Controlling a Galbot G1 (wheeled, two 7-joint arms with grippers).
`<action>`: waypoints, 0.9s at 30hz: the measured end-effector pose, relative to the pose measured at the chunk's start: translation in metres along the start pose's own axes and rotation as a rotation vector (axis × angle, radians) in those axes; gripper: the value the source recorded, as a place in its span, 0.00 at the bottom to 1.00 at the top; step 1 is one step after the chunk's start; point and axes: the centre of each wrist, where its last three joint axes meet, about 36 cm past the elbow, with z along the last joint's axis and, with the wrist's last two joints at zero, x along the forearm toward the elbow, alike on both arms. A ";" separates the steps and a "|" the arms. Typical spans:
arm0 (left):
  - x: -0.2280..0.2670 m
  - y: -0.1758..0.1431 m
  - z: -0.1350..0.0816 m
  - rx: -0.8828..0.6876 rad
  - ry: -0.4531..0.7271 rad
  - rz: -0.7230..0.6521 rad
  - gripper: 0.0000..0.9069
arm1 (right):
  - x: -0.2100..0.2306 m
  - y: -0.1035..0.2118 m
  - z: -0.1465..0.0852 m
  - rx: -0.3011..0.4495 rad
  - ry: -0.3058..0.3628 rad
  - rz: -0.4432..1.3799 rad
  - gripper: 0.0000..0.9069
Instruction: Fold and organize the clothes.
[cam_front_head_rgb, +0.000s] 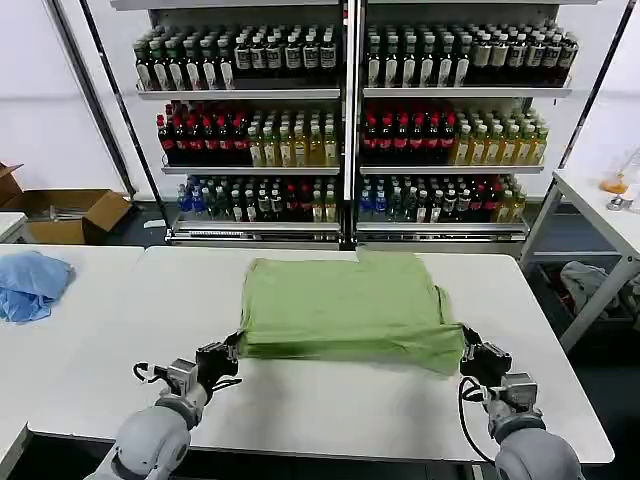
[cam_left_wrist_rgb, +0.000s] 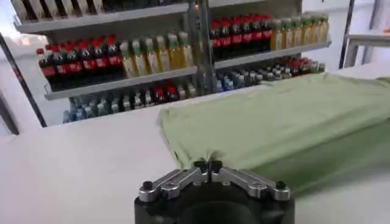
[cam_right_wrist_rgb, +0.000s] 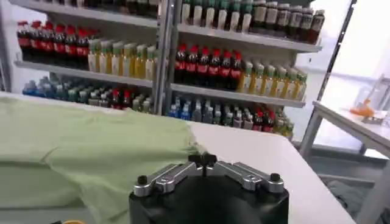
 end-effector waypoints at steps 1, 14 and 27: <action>-0.004 0.000 0.001 -0.004 0.002 -0.003 0.03 | -0.003 0.001 0.000 0.003 0.003 -0.001 0.00; -0.032 0.006 0.004 -0.028 0.027 -0.037 1.00 | -0.021 0.016 0.005 0.046 0.061 -0.034 1.00; -0.023 0.006 0.008 0.010 0.011 -0.080 1.00 | 0.011 0.020 0.011 0.020 0.039 -0.010 1.00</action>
